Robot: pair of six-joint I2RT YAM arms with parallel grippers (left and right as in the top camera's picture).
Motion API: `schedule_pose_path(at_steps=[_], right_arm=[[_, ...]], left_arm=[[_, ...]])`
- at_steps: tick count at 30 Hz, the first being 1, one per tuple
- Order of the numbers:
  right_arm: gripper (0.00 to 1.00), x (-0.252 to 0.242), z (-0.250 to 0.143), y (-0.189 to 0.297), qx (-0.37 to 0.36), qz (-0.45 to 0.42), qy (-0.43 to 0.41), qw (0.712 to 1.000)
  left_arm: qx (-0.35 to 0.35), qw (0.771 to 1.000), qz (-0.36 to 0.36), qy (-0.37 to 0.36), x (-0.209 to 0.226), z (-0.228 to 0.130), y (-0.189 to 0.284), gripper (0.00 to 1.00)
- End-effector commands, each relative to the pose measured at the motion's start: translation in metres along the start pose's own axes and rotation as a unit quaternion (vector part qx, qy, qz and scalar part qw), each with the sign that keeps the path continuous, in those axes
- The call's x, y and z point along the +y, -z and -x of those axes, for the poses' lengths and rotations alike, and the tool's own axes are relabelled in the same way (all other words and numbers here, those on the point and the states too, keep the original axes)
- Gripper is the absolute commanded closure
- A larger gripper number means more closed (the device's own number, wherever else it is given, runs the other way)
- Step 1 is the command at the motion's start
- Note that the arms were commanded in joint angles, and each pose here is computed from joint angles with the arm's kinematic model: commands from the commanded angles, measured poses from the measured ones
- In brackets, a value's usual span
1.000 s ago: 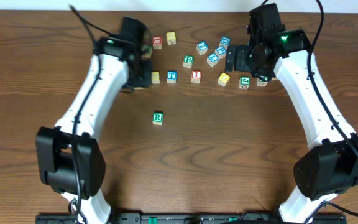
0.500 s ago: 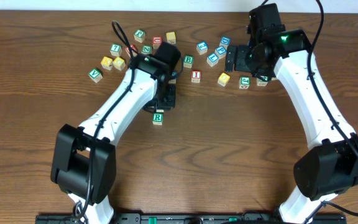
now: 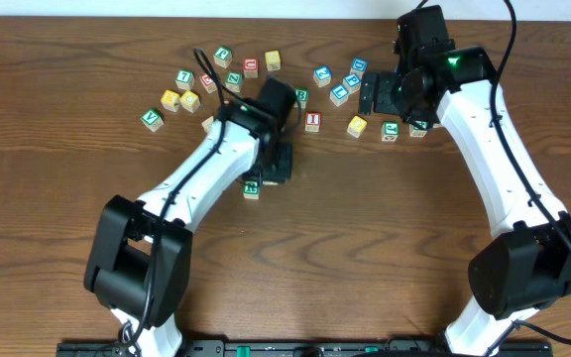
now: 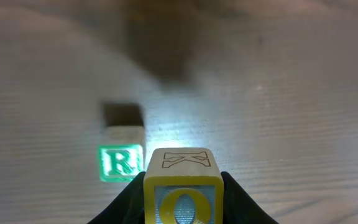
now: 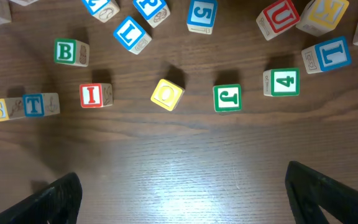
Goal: Spell out ROBOT
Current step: 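Lower the O block onto the table right of the R block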
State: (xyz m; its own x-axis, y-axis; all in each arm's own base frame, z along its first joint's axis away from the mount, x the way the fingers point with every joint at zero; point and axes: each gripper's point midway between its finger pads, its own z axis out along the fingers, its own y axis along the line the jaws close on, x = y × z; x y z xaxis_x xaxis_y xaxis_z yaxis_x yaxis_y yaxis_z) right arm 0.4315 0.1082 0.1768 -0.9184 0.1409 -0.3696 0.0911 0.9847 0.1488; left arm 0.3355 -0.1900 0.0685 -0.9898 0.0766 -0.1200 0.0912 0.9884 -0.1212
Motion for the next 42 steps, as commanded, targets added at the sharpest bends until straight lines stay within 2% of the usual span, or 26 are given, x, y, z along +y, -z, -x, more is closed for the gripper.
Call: schedule_pose_path(at_steps=[1, 10, 17, 33, 42], right_arm=[[0.01, 0.003, 0.0, -0.002, 0.001, -0.002, 0.0, 1.0], [0.01, 0.003, 0.0, -0.002, 0.001, -0.002, 0.0, 1.0], [0.01, 0.003, 0.0, -0.002, 0.001, -0.002, 0.0, 1.0], [0.01, 0.003, 0.0, -0.002, 0.001, -0.002, 0.0, 1.0], [0.01, 0.003, 0.0, -0.002, 0.001, -0.002, 0.0, 1.0]], left_arm=[[0.02, 1.0, 0.003, -0.013, 0.001, -0.017, -0.017, 0.69], [0.016, 1.0, 0.0, -0.026, 0.003, -0.027, -0.04, 0.69], [-0.002, 0.999, 0.016, -0.04, 0.009, -0.019, -0.042, 0.69], [0.008, 0.999, 0.021, -0.031, 0.015, -0.019, -0.057, 0.69], [0.029, 0.999, -0.014, 0.002, 0.024, -0.017, -0.062, 0.69]])
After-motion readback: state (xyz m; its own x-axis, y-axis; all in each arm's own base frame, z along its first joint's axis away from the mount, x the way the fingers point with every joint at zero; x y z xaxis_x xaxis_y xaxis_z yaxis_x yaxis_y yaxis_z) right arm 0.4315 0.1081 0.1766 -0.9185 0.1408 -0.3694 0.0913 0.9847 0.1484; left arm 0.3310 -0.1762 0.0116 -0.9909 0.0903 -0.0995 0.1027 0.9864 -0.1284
